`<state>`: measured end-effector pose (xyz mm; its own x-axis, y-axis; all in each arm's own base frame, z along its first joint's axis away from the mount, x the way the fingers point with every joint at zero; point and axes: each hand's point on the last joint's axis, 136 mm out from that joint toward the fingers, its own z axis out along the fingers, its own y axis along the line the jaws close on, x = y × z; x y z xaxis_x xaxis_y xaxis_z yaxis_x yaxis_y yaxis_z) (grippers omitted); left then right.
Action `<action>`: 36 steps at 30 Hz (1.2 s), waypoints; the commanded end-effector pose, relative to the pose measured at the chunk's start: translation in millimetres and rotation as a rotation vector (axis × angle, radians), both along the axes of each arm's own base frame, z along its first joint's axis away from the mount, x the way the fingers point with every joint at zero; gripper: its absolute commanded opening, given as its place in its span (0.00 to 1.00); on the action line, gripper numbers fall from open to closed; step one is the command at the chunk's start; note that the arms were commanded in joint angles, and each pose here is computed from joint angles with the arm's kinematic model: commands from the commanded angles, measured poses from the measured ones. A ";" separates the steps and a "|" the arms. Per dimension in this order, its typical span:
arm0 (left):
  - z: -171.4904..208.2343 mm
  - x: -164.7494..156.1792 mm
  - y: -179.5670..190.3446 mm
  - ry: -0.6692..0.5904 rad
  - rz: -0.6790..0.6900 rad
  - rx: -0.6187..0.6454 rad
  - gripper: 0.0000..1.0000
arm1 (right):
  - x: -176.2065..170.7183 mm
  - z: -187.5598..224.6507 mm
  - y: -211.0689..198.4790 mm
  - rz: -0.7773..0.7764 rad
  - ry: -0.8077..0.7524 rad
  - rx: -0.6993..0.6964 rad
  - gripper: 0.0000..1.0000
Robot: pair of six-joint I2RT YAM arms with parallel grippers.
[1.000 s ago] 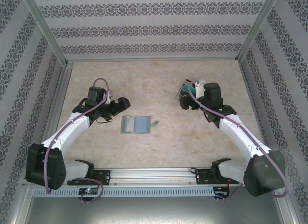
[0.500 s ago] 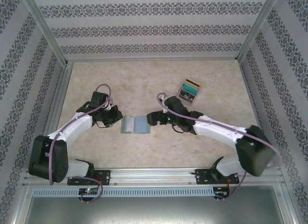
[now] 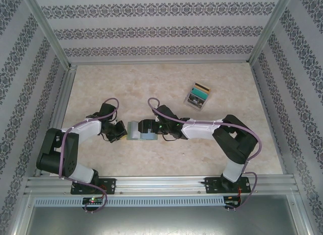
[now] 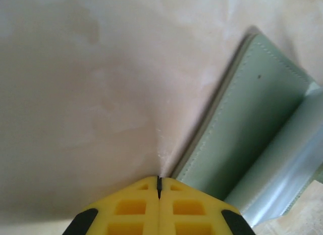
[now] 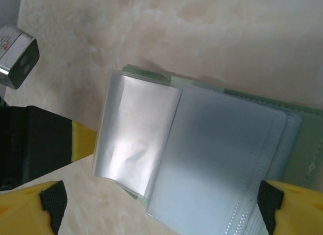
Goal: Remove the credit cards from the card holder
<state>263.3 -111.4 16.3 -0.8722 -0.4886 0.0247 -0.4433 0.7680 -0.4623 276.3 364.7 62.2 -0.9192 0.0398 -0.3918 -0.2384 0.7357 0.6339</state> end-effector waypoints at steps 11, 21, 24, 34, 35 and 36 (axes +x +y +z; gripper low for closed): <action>-11.2 -1.8 0.2 0.015 0.038 -0.030 0.00 | -4.3 5.2 51.6 0.093 0.083 0.148 0.98; -11.3 -0.5 -1.7 0.015 0.035 -0.038 0.00 | -1.2 28.7 70.1 0.157 0.059 0.215 0.98; -9.9 0.0 -1.3 0.014 0.034 -0.036 0.00 | 4.5 29.9 60.3 0.124 0.037 0.197 0.98; 11.8 7.9 6.9 -0.038 0.035 0.015 0.00 | 15.3 26.5 -6.7 0.011 -0.046 0.011 0.98; 14.6 8.9 7.8 -0.045 0.034 0.020 0.02 | 14.5 25.6 -12.6 0.003 -0.049 -0.002 0.98; 18.3 9.7 9.0 -0.057 0.033 0.026 0.03 | 14.5 27.2 -19.5 -0.007 -0.061 -0.010 0.98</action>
